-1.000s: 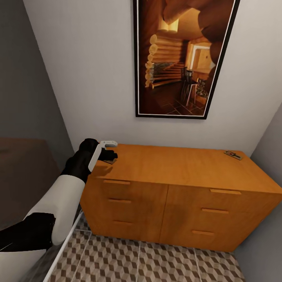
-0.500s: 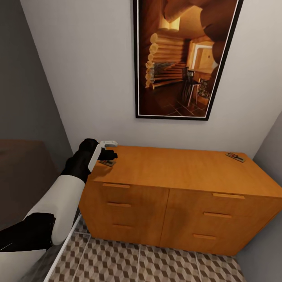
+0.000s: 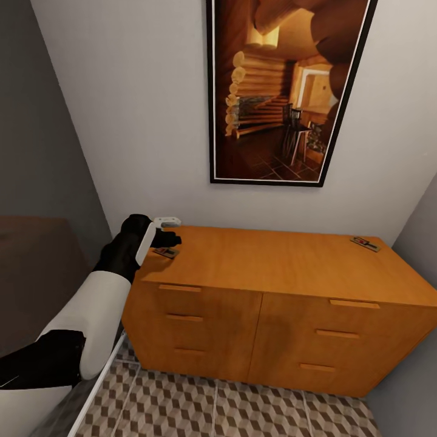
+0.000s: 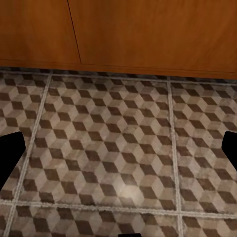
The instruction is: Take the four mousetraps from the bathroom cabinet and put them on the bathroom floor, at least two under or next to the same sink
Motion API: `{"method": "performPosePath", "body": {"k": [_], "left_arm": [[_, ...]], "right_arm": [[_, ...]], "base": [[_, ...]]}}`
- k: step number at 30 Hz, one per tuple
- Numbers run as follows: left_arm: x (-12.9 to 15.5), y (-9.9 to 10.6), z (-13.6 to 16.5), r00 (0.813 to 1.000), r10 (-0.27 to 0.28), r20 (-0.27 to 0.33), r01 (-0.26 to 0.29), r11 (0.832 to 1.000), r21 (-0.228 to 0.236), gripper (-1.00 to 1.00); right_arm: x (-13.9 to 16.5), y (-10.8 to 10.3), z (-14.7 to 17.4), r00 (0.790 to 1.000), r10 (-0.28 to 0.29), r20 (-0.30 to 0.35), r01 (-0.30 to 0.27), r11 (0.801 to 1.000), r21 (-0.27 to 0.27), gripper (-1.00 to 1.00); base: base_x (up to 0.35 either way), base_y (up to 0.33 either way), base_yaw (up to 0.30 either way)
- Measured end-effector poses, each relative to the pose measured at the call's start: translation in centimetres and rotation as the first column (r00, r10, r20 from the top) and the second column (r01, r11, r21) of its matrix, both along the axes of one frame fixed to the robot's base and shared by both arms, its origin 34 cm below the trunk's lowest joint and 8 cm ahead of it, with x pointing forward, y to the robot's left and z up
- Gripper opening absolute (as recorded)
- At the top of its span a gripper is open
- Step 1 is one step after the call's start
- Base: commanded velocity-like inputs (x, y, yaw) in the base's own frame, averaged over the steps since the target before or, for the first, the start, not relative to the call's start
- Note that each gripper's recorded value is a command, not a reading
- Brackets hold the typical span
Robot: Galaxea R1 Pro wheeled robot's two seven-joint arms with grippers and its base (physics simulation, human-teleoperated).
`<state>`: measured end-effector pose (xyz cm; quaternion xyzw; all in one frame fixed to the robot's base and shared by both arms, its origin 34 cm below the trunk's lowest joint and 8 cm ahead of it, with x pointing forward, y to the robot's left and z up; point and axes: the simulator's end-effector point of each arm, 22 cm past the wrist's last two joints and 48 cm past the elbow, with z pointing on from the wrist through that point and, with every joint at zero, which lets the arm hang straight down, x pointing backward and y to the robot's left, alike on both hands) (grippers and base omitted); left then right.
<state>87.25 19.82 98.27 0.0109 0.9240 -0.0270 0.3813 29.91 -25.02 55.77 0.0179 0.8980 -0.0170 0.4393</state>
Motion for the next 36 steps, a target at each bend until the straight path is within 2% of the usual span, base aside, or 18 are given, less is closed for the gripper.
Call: {"method": "performPosePath", "body": {"k": [8, 11, 15, 19, 20, 25, 29, 36], "left_arm": [[0.1, 0.9, 0.0, 0.999, 0.032, -0.002, -0.032, 0.999, -0.041, 1.0], [0.1, 1.6, -0.1, 0.998, 0.063, -0.007, -0.064, 0.995, -0.075, 1.0], [0.0, 2.8, -0.3, 0.993, 0.114, -0.017, -0.115, 0.99, -0.083, 1.0], [-0.2, 4.2, -0.6, 0.985, 0.173, -0.027, -0.174, 0.983, -0.061, 1.0], [-0.4, 4.8, -0.7, 0.979, 0.201, -0.031, -0.202, 0.978, -0.041, 1.0], [-0.8, 6.3, -0.9, 0.965, 0.26, -0.036, -0.26, 0.966, 0.008, 1.0], [-1.0, 6.9, -0.9, 0.958, 0.286, -0.036, -0.285, 0.958, 0.033, 1.0], [-1.1, 7.0, -0.9, 0.954, 0.297, -0.036, -0.296, 0.954, 0.047, 1.0]], "right_arm": [[0.0, 0.0, 0.0, 1.0, 0.0, 0.0, 0.0, 1.0, 0.0, 1.0], [0.0, 0.0, 0.0, 1.0, 0.001, 0.0, -0.001, 1.0, 0.0, 1.0], [0.0, 0.0, 0.0, 1.0, 0.001, 0.0, -0.001, 1.0, 0.0, 1.0], [0.0, 0.0, 0.0, 1.0, 0.001, 0.0, -0.001, 1.0, 0.0, 1.0], [0.0, 0.0, 0.0, 1.0, 0.001, 0.0, -0.001, 1.0, 0.0, 1.0], [0.0, 0.0, 0.0, 1.0, 0.002, 0.0, -0.002, 1.0, 0.0, 1.0], [0.0, 0.1, 0.0, 1.0, 0.002, 0.0, -0.002, 1.0, 0.001, 1.0], [0.0, 0.1, 0.0, 1.0, 0.002, 0.0, -0.002, 1.0, 0.001, 1.0]], "base": [[0.0, 0.0, 0.0], [0.0, 0.0, 0.0], [0.0, 0.0, 0.0], [0.0, 0.0, 0.0], [0.0, 0.0, 0.0], [0.0, 0.0, 0.0], [0.0, 0.0, 0.0], [0.0, 0.0, 0.0]]}}
